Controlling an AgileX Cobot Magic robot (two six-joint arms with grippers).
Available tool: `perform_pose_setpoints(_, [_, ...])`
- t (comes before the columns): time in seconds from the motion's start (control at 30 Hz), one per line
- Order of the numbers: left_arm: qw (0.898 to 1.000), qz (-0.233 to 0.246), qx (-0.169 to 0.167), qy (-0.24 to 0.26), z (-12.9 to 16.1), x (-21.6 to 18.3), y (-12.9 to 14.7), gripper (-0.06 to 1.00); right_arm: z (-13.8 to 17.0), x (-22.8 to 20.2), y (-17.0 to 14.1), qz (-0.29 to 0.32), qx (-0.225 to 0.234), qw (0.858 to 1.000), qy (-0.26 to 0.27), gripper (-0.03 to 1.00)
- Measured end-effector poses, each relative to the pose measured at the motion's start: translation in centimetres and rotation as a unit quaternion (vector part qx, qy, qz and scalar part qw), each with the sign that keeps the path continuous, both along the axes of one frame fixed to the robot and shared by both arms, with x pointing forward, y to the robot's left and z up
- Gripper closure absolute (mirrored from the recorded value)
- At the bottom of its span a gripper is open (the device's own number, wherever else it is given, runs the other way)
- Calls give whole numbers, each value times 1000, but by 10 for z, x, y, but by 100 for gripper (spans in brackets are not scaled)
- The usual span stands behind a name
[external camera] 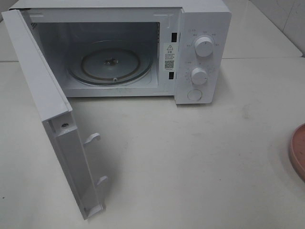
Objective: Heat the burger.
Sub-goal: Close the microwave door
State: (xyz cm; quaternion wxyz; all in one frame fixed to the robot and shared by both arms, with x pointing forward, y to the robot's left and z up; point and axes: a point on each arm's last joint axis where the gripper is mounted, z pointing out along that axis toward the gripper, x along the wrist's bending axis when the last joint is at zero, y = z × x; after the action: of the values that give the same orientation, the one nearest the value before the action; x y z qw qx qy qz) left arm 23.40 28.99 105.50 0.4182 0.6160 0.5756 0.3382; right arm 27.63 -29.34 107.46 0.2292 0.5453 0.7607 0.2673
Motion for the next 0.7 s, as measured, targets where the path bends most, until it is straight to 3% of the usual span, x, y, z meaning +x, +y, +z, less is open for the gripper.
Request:
perform_pose_setpoints(0.33, [1000,0,0,0,0,0,0,-3,-20,-27,-13,-67,13,996,-50,20])
perform_pose_setpoints(0.5, [1000,0,0,0,0,0,0,-3,-22,-40,-11,-95,57,988,-109,20])
perform_pose_setpoints(0.7, [1000,0,0,0,0,0,0,-3,-27,-46,-7,-107,76,983,-131,20])
